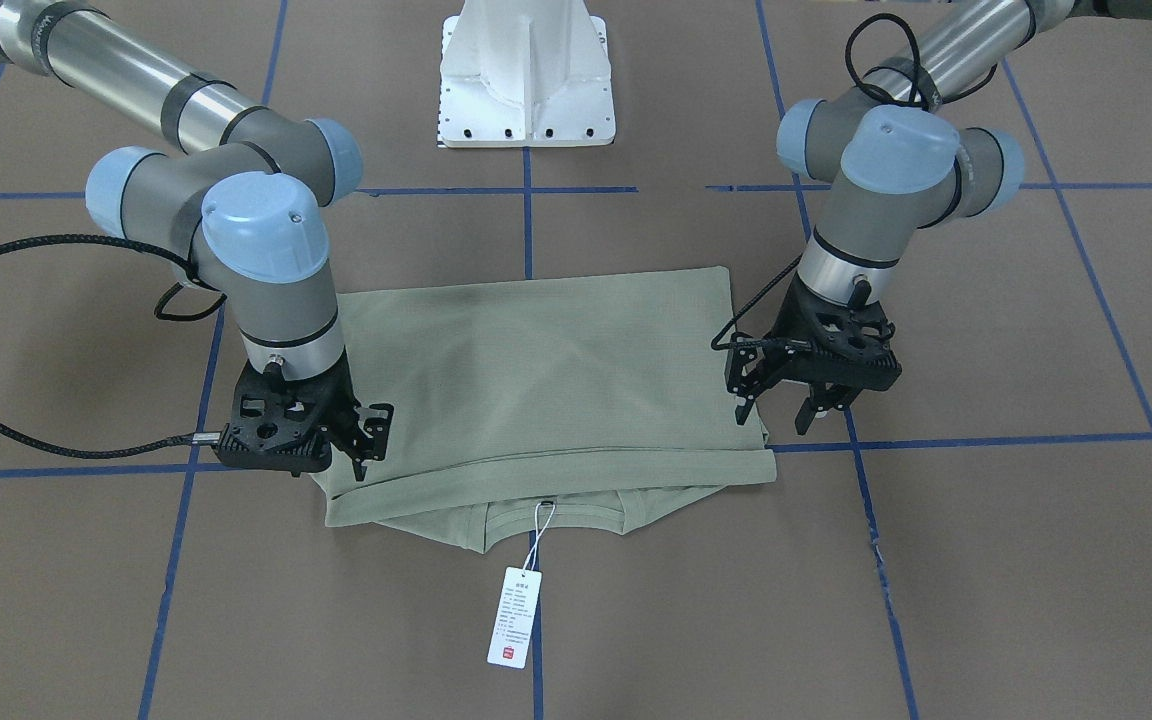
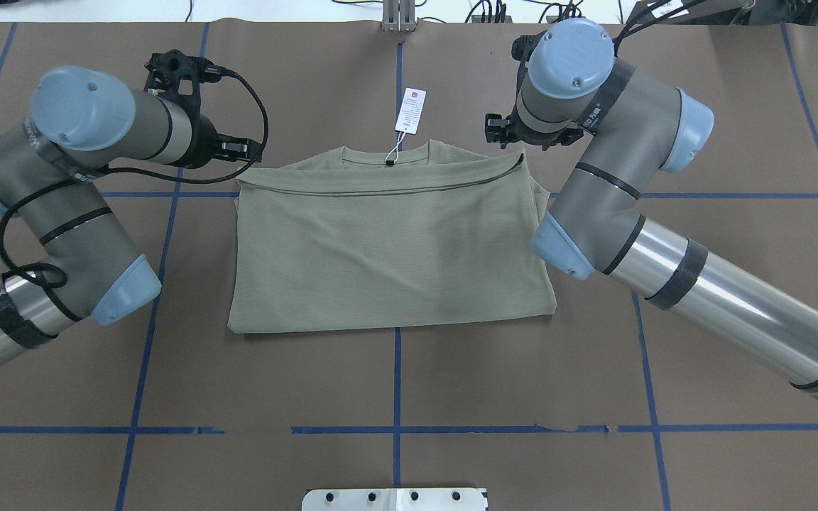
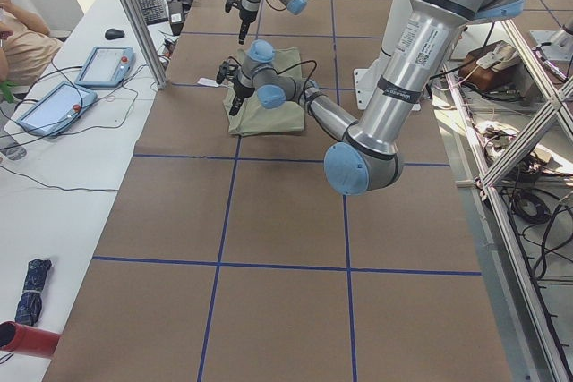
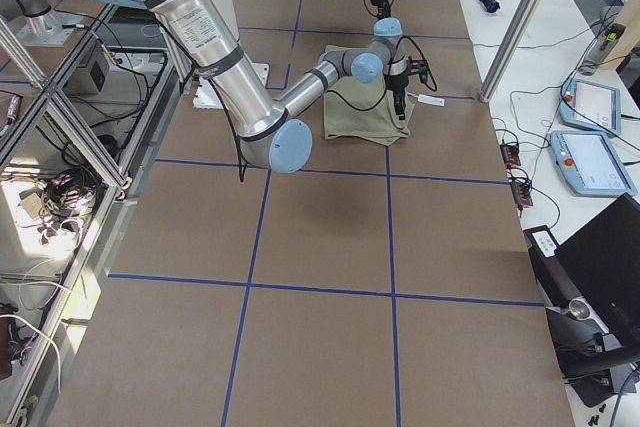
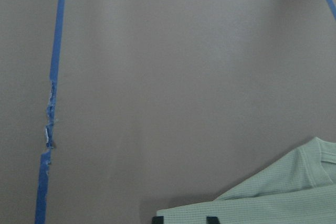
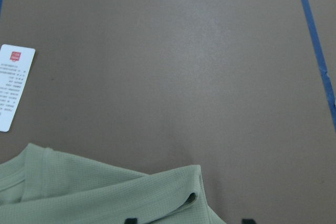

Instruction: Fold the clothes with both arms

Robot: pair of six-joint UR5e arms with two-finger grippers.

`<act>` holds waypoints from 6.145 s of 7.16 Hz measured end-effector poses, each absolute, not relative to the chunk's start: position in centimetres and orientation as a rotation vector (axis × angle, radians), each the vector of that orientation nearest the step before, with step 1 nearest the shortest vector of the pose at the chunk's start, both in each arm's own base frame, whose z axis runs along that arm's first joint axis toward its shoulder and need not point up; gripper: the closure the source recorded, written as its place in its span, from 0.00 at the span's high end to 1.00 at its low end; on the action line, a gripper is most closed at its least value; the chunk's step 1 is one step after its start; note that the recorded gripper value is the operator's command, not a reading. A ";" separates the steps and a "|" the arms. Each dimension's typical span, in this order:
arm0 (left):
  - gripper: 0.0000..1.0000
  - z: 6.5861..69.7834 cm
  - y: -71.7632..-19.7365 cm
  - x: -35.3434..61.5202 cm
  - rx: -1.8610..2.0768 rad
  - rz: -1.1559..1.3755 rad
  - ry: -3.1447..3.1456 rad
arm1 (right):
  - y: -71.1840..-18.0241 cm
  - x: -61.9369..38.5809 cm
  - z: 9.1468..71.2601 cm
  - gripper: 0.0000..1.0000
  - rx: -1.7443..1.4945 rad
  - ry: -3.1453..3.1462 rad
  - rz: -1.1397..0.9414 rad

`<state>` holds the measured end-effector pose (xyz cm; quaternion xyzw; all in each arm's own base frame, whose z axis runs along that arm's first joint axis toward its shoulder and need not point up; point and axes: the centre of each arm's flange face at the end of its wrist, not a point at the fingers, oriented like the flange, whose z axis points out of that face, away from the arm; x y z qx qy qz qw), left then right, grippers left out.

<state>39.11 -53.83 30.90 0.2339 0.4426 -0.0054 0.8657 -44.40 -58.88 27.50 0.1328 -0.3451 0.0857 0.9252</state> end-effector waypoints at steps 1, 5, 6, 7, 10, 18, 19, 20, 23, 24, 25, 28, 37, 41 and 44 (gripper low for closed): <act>1.00 31.1 -51.3 38.1 0.480 0.008 0.959 | -58.1 -43.5 27.3 1.00 0.278 -0.728 0.145; 0.64 37.9 -38.1 40.2 0.391 -0.076 1.087 | -57.2 -42.6 27.4 1.00 0.285 -0.743 0.139; 0.57 38.6 -36.0 41.6 0.351 -0.123 1.108 | -57.2 -42.6 27.4 1.00 0.285 -0.743 0.140; 0.57 38.9 -34.3 43.1 0.310 -0.181 1.123 | -57.2 -42.6 27.4 1.00 0.284 -0.743 0.141; 0.57 39.6 -32.2 45.2 0.216 -0.287 1.137 | -57.2 -42.6 27.5 1.00 0.284 -0.742 0.140; 0.00 39.2 -32.1 44.4 0.226 -0.264 1.142 | -57.1 -42.5 27.3 1.00 0.286 -0.747 0.140; 0.00 39.6 -33.1 43.1 0.281 -0.217 1.121 | -57.0 -42.5 27.3 1.00 0.286 -0.746 0.140; 0.00 40.9 -36.1 41.0 0.368 -0.180 1.068 | -57.0 -42.5 27.3 1.00 0.287 -0.746 0.141; 0.00 47.2 -51.2 33.0 0.594 -0.135 0.803 | -57.0 -42.5 27.2 1.00 0.287 -0.747 0.142; 0.00 48.2 -57.9 32.5 0.617 -0.140 0.729 | -57.0 -42.5 27.2 1.00 0.287 -0.747 0.142; 0.00 48.2 -64.3 33.3 0.620 -0.159 0.681 | -57.0 -42.6 27.1 1.00 0.288 -0.749 0.141; 0.99 46.5 -74.0 33.4 0.655 -0.187 0.599 | -56.7 -42.7 26.7 1.00 0.290 -0.756 0.135; 1.00 44.1 -65.7 29.0 0.687 -0.039 0.838 | -56.3 -65.9 15.4 0.62 0.305 -0.892 0.433; 1.00 44.2 -65.6 29.1 0.686 -0.037 0.839 | -55.5 -68.8 18.0 0.47 0.328 -0.838 0.424; 1.00 44.2 -65.6 29.1 0.685 -0.037 0.838 | -55.6 -69.0 17.9 0.01 0.333 -0.837 0.423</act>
